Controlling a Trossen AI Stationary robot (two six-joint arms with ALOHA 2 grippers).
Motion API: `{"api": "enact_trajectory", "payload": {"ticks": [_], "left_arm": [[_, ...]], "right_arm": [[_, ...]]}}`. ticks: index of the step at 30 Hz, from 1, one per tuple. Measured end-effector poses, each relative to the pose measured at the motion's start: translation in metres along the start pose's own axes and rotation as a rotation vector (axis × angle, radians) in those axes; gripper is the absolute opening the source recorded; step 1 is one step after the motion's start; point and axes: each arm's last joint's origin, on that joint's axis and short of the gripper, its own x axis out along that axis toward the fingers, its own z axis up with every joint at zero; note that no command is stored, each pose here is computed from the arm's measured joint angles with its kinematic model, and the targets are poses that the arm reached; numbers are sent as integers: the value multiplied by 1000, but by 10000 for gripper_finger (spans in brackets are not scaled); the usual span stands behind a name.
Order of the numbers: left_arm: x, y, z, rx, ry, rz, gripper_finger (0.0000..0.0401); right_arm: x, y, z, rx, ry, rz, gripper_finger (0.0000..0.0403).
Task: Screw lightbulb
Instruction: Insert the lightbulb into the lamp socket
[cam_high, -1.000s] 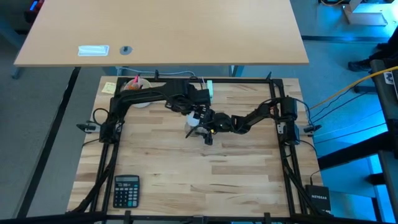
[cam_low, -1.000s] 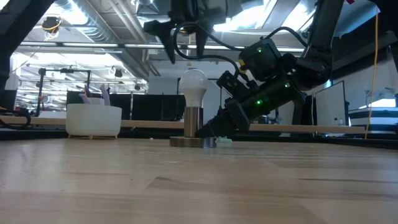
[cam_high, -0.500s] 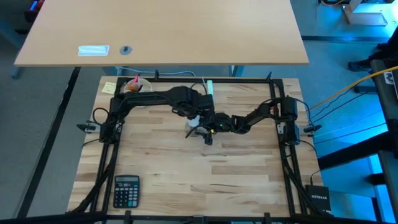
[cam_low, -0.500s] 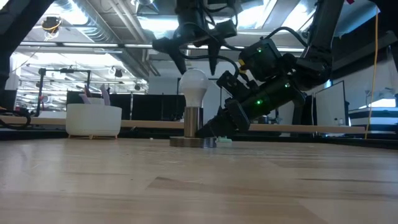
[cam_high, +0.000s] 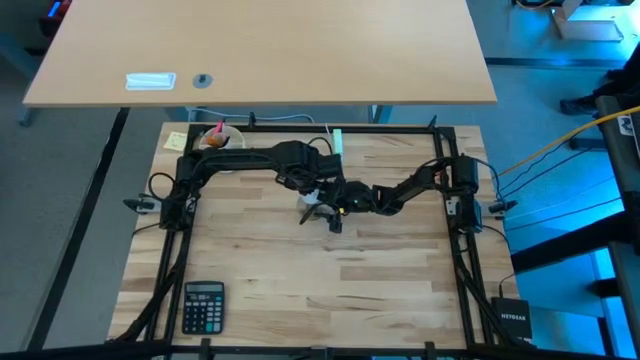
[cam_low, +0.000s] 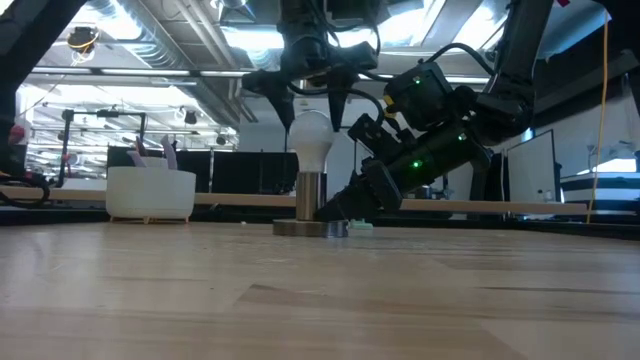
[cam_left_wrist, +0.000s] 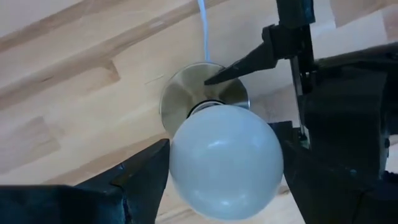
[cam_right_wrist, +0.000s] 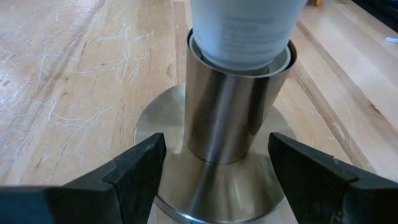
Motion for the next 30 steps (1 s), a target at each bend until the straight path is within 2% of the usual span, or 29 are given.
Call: {"api": "enact_trajectory", "payload": {"ticks": [4,7,10,16,20,25,30], "left_arm": [[0,0,0,80,3,-2,250],[0,0,0,206,6,-5,230],[0,0,0,367,9,-9,230],[0,0,-1,830,5,-2,260],[0,0,0,1163,0,1,273],[0,0,0,1560,-7,18,275],[0,0,0,1885,-5,24,274]], "right_arm": [[0,0,0,0,0,0,293],[0,0,0,0,0,0,293],[0,0,0,0,0,0,293],[0,0,0,-5,0,-3,292],[0,0,0,-12,0,4,276],[0,0,0,-26,0,5,246],[0,0,0,-26,1,6,230]]}}
